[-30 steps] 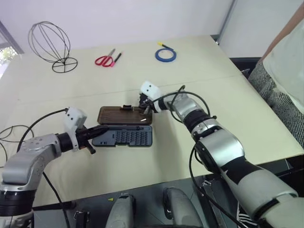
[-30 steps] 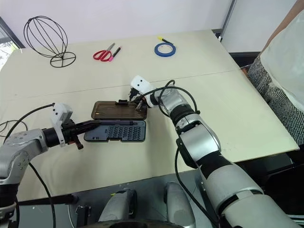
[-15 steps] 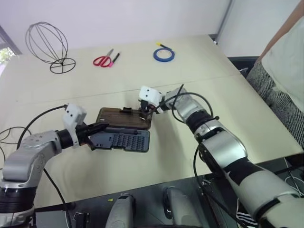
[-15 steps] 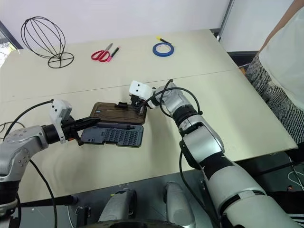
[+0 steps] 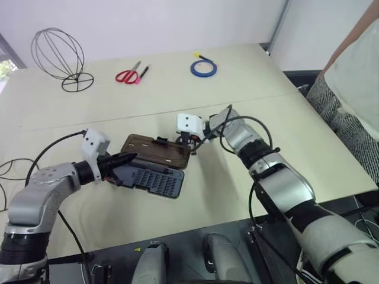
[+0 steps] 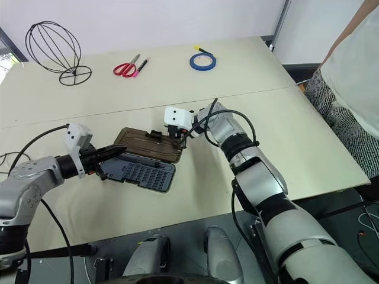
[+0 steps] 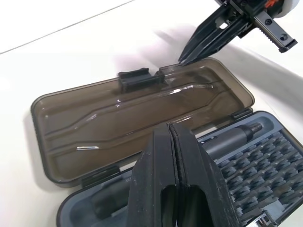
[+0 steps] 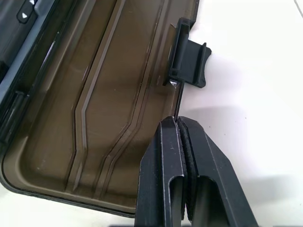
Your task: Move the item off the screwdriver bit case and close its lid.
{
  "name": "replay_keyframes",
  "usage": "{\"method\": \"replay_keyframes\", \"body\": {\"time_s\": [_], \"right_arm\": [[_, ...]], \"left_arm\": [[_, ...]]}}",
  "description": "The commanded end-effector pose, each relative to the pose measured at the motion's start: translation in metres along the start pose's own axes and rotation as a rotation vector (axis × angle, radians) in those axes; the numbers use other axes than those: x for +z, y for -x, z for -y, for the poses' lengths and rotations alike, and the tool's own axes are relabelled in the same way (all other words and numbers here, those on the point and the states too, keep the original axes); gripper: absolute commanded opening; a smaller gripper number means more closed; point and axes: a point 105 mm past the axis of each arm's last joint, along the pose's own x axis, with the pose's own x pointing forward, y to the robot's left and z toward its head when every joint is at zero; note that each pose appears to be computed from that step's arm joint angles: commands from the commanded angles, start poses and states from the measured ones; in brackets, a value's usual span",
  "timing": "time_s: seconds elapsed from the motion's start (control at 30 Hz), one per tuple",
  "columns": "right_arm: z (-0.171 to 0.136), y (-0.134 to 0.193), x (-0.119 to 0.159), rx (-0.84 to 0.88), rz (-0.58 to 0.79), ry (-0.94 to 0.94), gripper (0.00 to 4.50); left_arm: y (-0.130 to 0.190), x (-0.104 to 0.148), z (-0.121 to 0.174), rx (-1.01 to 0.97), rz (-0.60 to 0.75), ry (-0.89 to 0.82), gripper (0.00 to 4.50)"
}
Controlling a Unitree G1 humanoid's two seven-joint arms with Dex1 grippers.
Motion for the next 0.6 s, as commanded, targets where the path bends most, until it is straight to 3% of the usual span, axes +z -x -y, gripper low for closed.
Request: {"method": "replay_keyframes", "body": {"time_s": [0.03, 0.1, 0.27, 0.57, 0.6], "right_arm": [[-0.006, -0.005, -0.01, 0.027, -0.035, -0.051, 0.57], [-0.005, -0.005, -0.012, 0.014, -0.041, -0.057, 1.3], [-0.003, -0.008, -0.016, -0.032, -0.039, -0.118, 3.84], [-0.005, -0.009, -0.022, -0.033, -0.04, -0.168, 3.84], [-0.006, -0.009, -0.022, -0.03, -0.043, -0.166, 3.6]], "left_arm": [[-0.001, 0.009, -0.001, 0.001, 0.026, -0.033, 0.0], [-0.002, 0.009, -0.002, 0.001, 0.027, -0.034, 0.0], [-0.002, 0.008, -0.003, 0.002, 0.026, -0.035, 0.0], [-0.004, 0.008, -0.005, 0.009, 0.024, -0.043, 0.0], [-0.004, 0.009, -0.005, 0.011, 0.024, -0.045, 0.0]]}}
